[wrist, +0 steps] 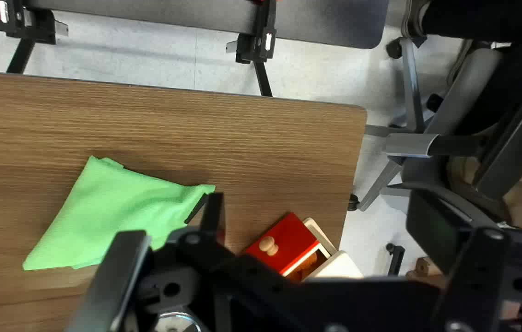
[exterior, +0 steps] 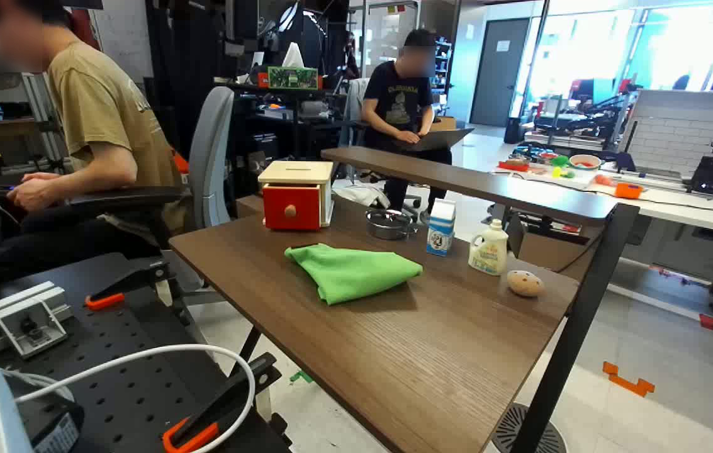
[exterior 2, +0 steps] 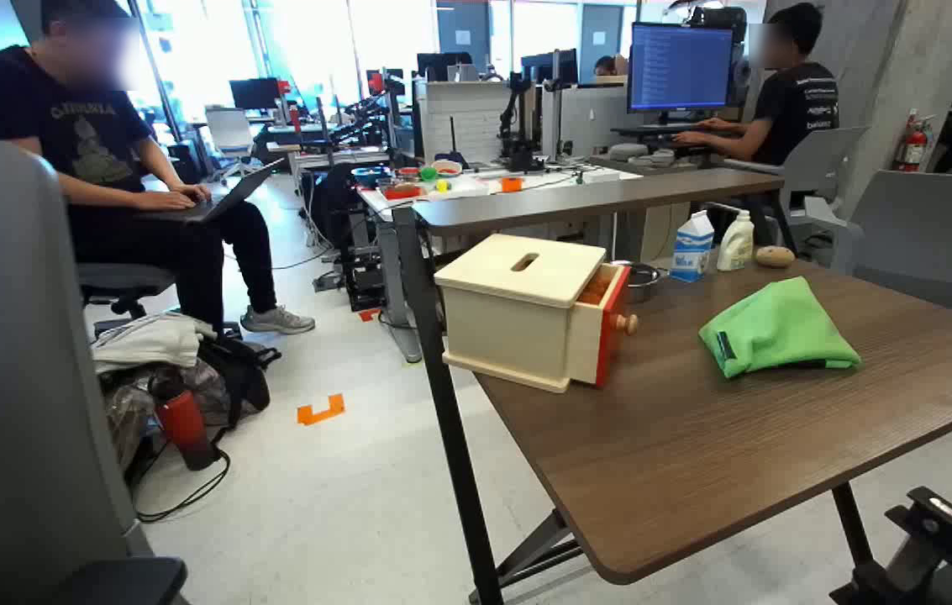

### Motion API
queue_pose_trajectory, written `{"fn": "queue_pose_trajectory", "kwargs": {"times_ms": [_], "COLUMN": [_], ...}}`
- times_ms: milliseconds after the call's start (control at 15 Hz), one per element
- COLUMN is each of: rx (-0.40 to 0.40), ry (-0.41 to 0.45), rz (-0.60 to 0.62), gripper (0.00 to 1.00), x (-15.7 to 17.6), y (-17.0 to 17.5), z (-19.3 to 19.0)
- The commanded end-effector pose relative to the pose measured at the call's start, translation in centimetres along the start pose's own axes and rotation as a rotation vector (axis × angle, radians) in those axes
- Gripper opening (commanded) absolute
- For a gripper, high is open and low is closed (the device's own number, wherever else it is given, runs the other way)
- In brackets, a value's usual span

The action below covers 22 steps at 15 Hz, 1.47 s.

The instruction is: Unfold the cloth

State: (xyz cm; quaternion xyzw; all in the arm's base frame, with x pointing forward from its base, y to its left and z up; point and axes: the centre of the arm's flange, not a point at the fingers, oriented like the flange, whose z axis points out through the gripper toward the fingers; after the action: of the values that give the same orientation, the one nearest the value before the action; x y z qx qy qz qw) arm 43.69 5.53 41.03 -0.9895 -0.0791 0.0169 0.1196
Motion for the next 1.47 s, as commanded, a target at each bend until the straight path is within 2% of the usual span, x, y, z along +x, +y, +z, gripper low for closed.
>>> {"fn": "queue_pose_trajectory", "kwargs": {"times_ms": [0, 400, 733, 1200, 1400], "rx": [0.0, 0.0, 0.003, -0.077, -0.115], "ry": [0.001, -0.001, 0.011, 0.06, 0.046], "rz": [0.0, 0.0, 0.128, 0.332, 0.437], "gripper": [1.0, 1.0, 1.0, 1.0, 1.0], "x": [0.0, 0.2, 2.5, 6.4, 8.2], "y": [0.0, -0.1, 0.5, 3.9, 5.4], "z": [0.0, 0.1, 2.5, 7.0, 9.4]}}
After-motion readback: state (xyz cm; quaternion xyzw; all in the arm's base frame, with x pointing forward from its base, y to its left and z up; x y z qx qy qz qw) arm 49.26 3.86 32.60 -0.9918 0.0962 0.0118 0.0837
